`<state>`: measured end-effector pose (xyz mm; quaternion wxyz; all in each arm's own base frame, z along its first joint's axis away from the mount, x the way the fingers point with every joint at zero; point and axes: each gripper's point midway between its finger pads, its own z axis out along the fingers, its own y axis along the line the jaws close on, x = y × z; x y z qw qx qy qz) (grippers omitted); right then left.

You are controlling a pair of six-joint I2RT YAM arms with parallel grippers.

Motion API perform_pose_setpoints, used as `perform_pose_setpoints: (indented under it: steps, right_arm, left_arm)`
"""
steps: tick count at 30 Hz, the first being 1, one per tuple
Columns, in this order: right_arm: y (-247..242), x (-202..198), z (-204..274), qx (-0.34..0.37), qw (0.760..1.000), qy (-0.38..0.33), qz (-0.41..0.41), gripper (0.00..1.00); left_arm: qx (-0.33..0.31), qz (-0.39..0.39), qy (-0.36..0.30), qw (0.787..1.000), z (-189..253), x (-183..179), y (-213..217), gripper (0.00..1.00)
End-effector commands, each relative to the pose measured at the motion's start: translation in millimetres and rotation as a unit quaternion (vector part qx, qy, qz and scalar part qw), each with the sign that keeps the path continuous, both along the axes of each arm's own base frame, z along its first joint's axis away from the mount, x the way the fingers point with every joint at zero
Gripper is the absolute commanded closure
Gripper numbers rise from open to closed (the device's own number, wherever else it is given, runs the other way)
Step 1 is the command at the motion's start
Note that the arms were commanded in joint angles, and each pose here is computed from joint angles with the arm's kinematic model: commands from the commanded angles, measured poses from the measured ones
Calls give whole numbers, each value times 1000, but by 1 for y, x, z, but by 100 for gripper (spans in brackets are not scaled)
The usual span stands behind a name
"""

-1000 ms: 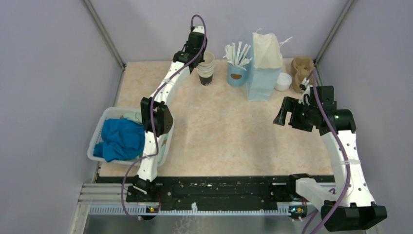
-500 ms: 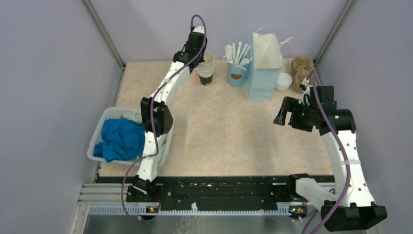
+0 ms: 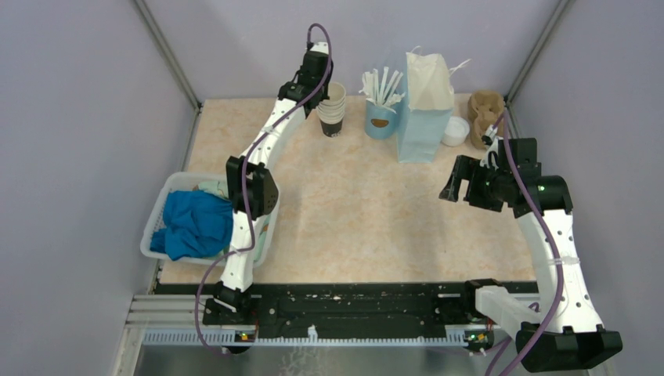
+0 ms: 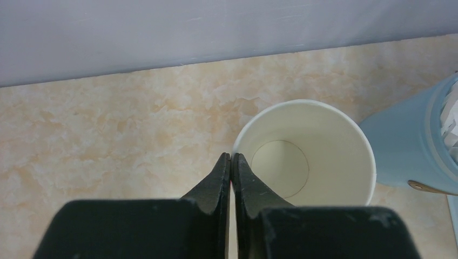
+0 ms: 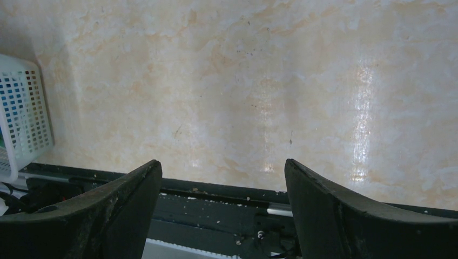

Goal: Pack the takeout coffee

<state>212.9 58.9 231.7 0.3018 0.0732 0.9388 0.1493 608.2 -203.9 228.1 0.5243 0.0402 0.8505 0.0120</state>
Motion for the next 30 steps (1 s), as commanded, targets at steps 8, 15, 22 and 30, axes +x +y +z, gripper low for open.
perform_pose_setpoints:
  steps: [8,15,22,30]
  right_arm:
    - [0,4,16,5,999,-33,-4,16]
    - [2,3,23,11,999,-46,-1,16]
    - [3,0,28,16,998,-56,-3,16]
    - [5,0,31,27,998,-60,-6,16]
  left_arm:
    - [-33,-9,-52,998,54,-2,-6,100]
    - [-43,-2,-75,996,78,-7,-2,100]
    - [-58,11,-88,994,98,-14,3,100]
    - [-108,19,-76,991,101,-16,12,100]
